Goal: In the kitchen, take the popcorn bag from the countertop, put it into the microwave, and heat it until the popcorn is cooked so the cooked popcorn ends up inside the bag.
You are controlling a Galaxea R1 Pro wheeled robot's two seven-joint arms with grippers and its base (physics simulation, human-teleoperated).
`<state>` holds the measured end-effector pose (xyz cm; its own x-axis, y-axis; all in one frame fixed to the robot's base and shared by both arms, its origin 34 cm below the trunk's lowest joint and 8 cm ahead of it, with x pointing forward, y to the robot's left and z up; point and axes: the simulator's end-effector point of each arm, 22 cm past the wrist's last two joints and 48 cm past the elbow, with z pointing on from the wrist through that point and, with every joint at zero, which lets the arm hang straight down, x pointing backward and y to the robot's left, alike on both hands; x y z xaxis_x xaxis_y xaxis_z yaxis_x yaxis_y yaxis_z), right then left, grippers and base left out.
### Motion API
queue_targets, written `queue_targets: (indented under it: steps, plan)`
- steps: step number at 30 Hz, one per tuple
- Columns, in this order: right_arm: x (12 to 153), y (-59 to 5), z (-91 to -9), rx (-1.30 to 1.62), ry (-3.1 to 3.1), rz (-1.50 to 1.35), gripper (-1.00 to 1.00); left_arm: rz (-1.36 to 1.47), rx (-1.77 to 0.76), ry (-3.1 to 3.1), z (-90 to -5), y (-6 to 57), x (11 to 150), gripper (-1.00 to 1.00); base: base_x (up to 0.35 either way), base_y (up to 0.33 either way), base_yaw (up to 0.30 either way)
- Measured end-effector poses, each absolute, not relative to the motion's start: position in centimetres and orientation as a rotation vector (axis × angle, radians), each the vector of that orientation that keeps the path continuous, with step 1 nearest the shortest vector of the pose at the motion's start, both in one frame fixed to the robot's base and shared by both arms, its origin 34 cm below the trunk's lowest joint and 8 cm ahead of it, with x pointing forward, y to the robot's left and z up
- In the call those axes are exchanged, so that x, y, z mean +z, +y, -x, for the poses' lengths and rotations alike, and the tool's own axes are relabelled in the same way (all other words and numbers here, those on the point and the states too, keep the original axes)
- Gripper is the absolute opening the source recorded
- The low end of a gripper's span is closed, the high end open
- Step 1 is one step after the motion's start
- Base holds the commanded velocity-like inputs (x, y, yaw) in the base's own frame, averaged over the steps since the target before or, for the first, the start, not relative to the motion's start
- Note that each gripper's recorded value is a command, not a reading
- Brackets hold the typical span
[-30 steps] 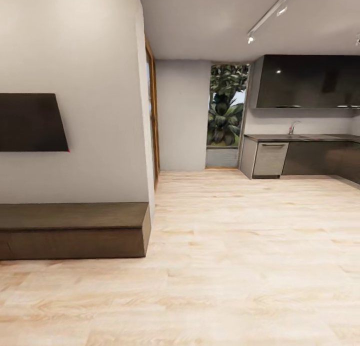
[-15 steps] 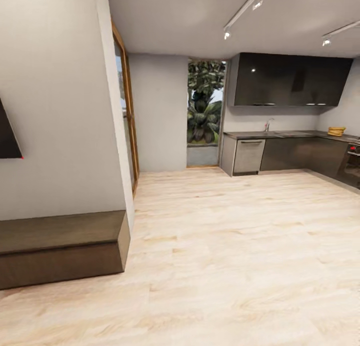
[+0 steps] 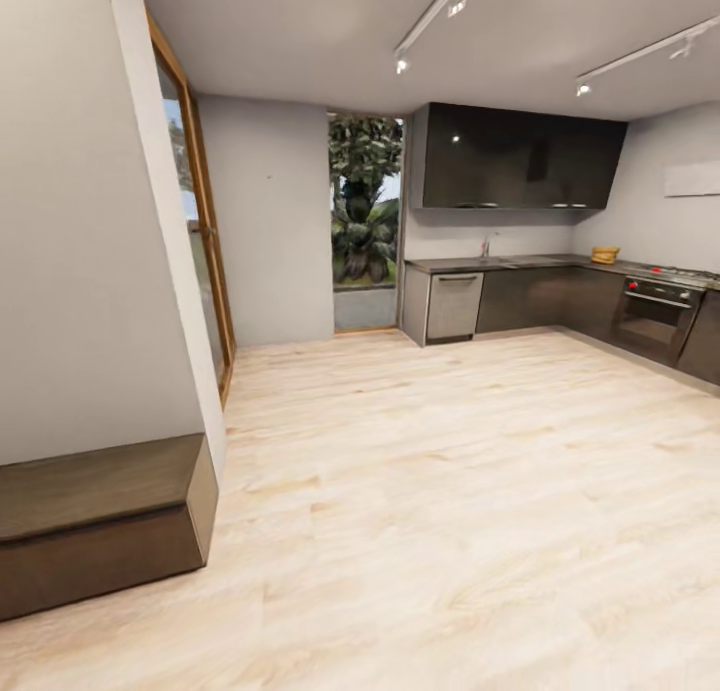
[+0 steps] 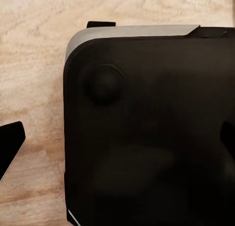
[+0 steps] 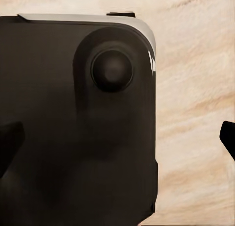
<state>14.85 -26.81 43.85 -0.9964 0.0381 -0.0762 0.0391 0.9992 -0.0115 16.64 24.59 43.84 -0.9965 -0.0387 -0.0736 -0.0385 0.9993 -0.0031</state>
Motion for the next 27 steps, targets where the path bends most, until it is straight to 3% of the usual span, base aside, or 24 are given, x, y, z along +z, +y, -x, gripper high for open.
queue_targets:
  steps: [18,27]
  plan:
    - [43.85,-26.81,-14.49,-0.020,3.074,-0.059,1.00,0.062,-0.003,3.073,-16.42,24.54,43.82,1.00,0.004,0.000,-0.286]
    - [43.85,-26.74,-14.51,-0.028,3.074,-0.055,1.00,0.060,-0.004,3.089,-15.97,24.56,43.81,1.00,0.296,0.000,-0.060]
